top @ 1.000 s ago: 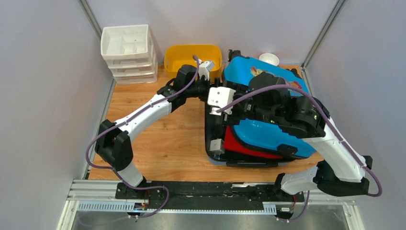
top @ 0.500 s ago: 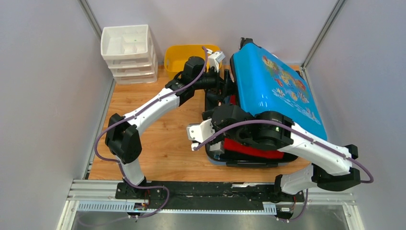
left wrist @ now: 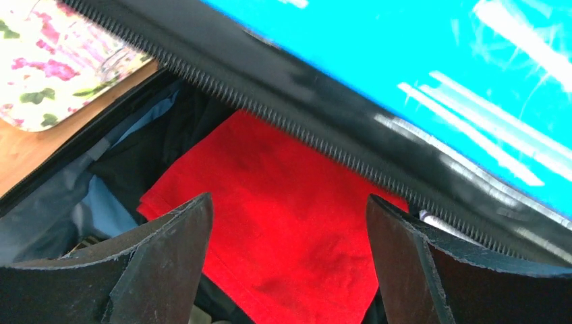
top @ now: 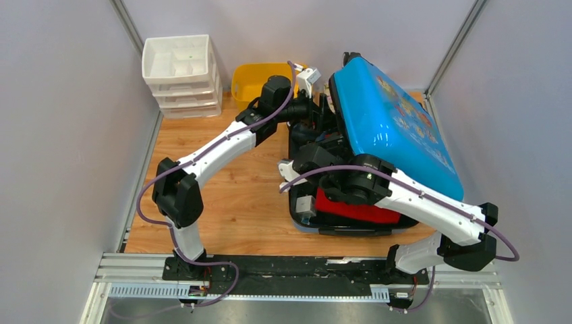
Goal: Open, take out, and arrange the luggage
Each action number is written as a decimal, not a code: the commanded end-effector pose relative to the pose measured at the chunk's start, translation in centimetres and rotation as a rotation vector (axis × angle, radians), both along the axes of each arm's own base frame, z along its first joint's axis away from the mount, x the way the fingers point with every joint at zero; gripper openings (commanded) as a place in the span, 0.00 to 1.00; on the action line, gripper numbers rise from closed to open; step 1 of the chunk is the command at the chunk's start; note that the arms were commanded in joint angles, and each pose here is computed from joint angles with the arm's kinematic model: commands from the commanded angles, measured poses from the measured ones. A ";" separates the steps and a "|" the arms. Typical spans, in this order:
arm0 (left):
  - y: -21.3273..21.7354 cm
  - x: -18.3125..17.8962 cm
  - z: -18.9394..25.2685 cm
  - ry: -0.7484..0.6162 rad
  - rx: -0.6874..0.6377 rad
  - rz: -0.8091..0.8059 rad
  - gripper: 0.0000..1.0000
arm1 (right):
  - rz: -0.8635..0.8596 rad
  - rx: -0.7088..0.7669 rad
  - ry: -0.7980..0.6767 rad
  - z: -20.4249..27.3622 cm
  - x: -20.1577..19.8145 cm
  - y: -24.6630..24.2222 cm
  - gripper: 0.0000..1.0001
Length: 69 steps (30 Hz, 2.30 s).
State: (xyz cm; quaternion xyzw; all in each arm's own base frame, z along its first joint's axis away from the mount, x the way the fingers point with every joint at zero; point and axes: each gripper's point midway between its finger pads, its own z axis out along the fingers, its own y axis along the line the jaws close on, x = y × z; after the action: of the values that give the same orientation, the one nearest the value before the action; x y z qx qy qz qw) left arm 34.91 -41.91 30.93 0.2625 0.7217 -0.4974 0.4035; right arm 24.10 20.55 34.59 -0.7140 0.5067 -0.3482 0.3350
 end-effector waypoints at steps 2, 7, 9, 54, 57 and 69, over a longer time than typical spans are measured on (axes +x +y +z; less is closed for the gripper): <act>3.8 1.2 -0.6 -0.021 0.090 0.109 0.91 | -0.171 -0.061 -0.181 4.6 1.6 -6.0 0.49; 10.7 0.8 -2.1 0.071 0.001 0.203 0.91 | -0.251 -0.062 -0.228 6.2 1.5 -9.6 0.50; 13.5 1.1 -4.3 0.096 0.040 0.260 0.91 | -0.276 -0.062 -0.241 6.7 1.4 -10.7 0.50; -1.6 -4.3 -18.4 0.130 0.265 -0.035 0.78 | -0.695 0.052 -0.410 6.8 -7.1 -29.8 0.84; -0.9 -4.9 -17.9 0.098 0.266 -0.042 0.78 | -0.690 0.139 -0.419 7.2 -6.6 -29.2 0.84; 3.4 -6.8 -14.3 0.016 0.258 -0.037 0.82 | -0.898 0.278 -0.364 8.6 -0.5 -31.6 0.79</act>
State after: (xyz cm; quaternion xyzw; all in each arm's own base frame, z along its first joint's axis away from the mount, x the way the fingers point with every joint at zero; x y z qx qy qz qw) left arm 28.38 -38.22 10.96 0.2964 0.8298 -0.3729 0.2907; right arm 21.46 -9.29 41.74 -0.3535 0.7168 -0.5231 0.2960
